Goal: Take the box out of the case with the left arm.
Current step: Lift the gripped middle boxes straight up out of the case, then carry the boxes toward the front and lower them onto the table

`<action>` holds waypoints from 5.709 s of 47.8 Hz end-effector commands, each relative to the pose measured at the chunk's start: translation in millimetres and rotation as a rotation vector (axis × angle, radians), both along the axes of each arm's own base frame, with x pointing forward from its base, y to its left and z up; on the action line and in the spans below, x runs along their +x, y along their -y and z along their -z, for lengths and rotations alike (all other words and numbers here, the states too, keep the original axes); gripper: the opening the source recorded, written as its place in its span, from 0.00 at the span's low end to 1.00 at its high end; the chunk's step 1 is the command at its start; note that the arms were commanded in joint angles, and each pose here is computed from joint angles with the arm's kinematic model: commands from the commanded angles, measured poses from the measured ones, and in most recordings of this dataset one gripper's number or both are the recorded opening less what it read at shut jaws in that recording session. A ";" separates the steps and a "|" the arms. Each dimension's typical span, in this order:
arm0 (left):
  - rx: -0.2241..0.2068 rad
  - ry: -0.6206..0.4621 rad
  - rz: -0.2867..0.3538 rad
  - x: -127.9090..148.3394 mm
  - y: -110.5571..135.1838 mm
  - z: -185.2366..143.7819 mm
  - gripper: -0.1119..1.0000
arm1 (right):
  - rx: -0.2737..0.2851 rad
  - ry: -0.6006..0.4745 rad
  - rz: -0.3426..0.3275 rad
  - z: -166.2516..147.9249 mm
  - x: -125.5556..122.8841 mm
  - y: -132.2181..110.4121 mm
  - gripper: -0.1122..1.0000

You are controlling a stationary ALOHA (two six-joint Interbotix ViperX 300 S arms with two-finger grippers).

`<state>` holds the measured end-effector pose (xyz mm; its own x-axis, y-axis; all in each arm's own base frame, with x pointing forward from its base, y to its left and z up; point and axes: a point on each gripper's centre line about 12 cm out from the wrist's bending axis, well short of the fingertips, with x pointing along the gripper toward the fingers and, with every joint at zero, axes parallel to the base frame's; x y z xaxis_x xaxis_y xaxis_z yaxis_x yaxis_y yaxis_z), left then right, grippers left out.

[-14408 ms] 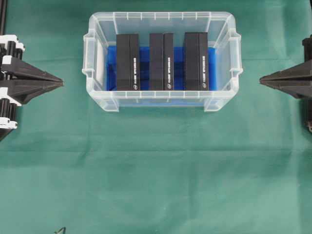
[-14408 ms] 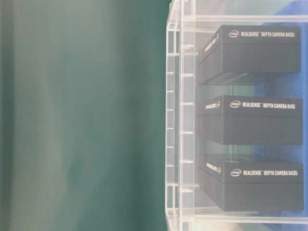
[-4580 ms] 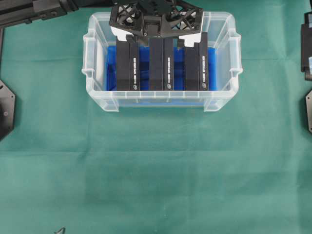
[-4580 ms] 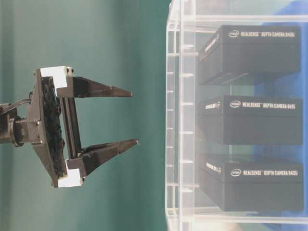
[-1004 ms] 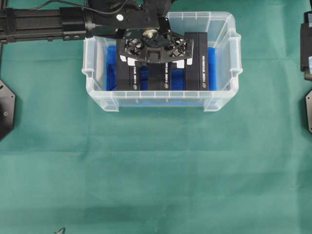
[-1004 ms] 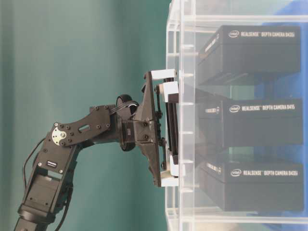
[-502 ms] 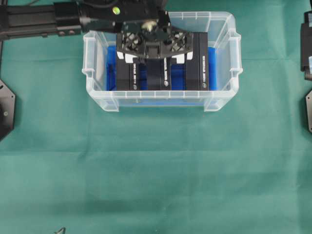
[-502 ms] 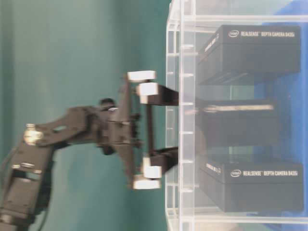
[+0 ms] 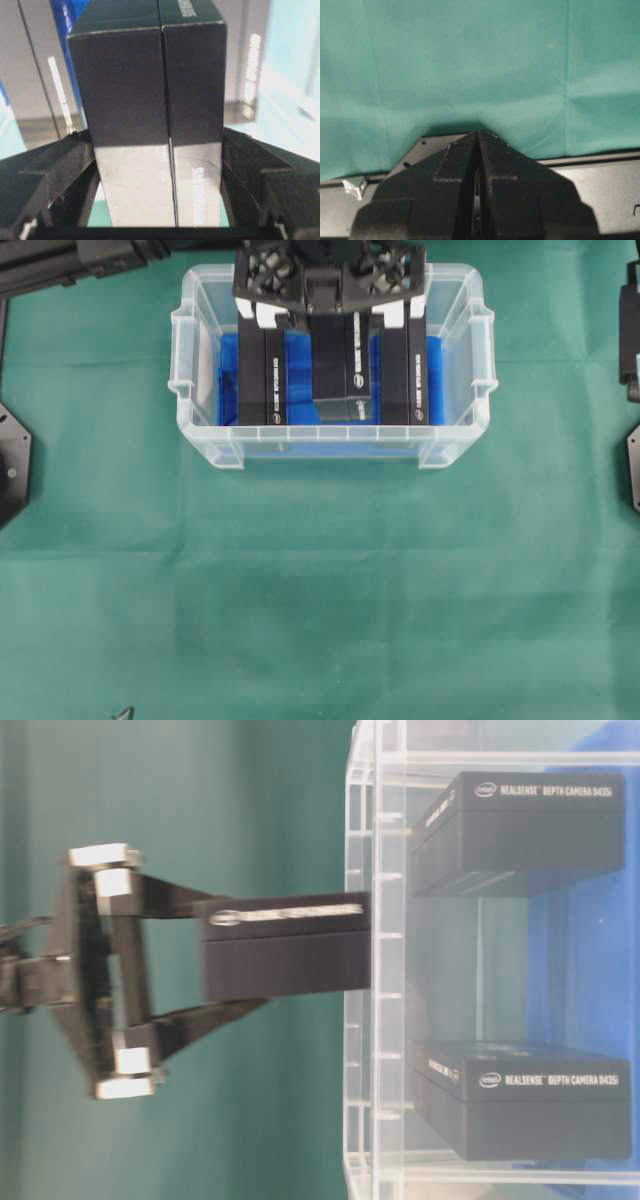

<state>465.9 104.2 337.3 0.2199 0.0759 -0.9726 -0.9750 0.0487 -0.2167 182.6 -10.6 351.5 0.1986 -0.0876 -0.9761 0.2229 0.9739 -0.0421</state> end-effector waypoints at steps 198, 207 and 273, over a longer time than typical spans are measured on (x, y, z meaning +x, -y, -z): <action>-0.052 0.039 -0.024 -18.7 205.6 2.6 0.66 | -0.003 0.029 0.001 -9.6 -1.1 0.4 0.11; -0.063 0.064 -0.022 -16.4 208.2 43.5 0.66 | -0.004 0.029 0.003 -9.6 -1.1 0.8 0.11; -0.105 0.070 0.023 -19.6 222.0 142.4 0.90 | -0.003 0.034 0.003 -10.4 -2.2 0.4 0.11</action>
